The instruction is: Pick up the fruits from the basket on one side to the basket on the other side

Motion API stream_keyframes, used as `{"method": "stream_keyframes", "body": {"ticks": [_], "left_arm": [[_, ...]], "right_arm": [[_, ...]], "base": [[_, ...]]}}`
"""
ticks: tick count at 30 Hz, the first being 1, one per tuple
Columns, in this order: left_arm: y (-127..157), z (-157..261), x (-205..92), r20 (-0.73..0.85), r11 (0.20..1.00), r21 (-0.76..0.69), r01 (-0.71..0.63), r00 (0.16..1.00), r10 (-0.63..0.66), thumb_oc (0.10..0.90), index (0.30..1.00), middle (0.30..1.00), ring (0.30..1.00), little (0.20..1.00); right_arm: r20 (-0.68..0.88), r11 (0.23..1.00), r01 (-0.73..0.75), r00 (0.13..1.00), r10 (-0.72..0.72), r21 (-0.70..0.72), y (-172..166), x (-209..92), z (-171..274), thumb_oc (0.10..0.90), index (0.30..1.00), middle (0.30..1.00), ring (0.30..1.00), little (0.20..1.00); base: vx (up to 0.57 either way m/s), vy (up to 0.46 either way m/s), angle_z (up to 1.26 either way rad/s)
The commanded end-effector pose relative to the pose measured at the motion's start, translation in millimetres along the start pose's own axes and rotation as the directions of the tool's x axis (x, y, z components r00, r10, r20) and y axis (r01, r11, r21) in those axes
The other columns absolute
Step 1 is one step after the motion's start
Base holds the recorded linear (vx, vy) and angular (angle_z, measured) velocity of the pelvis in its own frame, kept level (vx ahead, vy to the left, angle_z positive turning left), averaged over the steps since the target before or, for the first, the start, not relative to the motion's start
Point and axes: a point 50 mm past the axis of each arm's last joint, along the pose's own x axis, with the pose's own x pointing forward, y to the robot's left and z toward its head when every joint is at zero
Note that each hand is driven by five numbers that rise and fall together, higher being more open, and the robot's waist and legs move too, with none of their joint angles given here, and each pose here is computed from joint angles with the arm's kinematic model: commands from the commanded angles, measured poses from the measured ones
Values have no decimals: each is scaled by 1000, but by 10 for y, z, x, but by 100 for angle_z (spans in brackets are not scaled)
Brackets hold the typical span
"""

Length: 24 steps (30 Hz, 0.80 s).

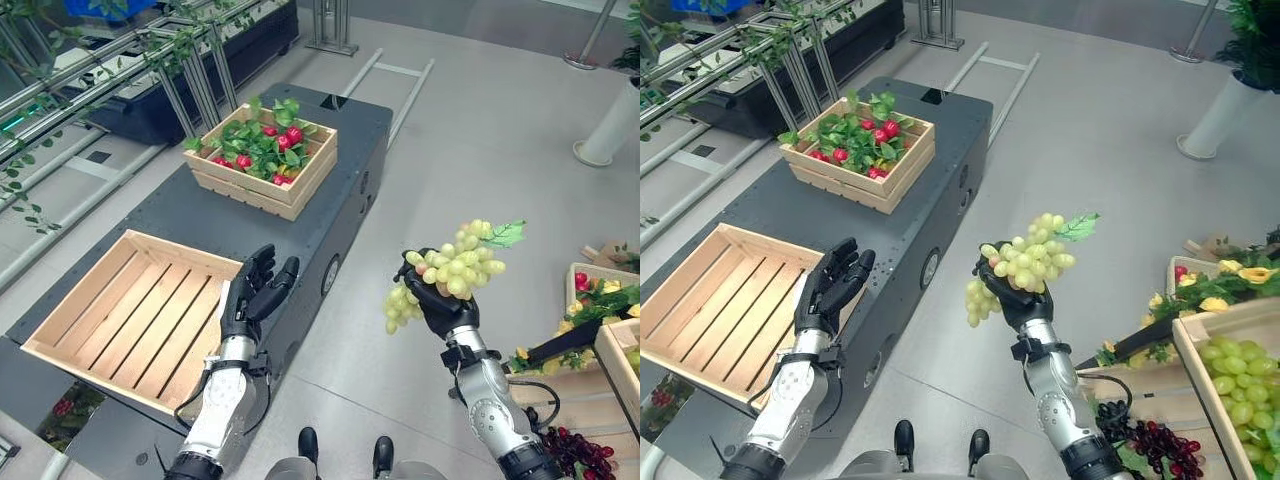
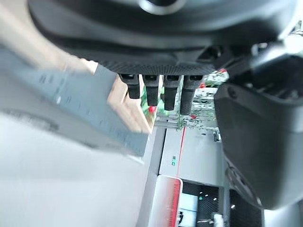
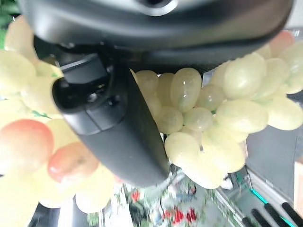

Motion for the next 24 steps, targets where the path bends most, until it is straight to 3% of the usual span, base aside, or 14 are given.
{"method": "stream_keyframes", "body": {"ticks": [1,8,17,24], "left_arm": [[-78,337,146,176,997,-31,73,982,-66,800,900,900,900,900],[81,344,90,171,999,-10,30,985,-28,800,900,900,900,900],[-141,455,252,206,992,45,120,970,-127,800,900,900,900,900],[45,383,199,159,997,78,19,987,-32,800,900,900,900,900]], "right_arm": [[182,967,-248,950,253,-51,374,216,388,400,300,300,300,300],[148,927,-370,915,375,-63,597,278,361,400,300,300,300,300],[136,921,-387,916,378,49,568,190,266,400,300,300,300,300],[83,860,-507,861,502,60,726,180,206,400,300,300,300,300]], "base": [[-44,50,-3],[-120,256,-86],[-115,242,-43],[-140,123,-82]]}}
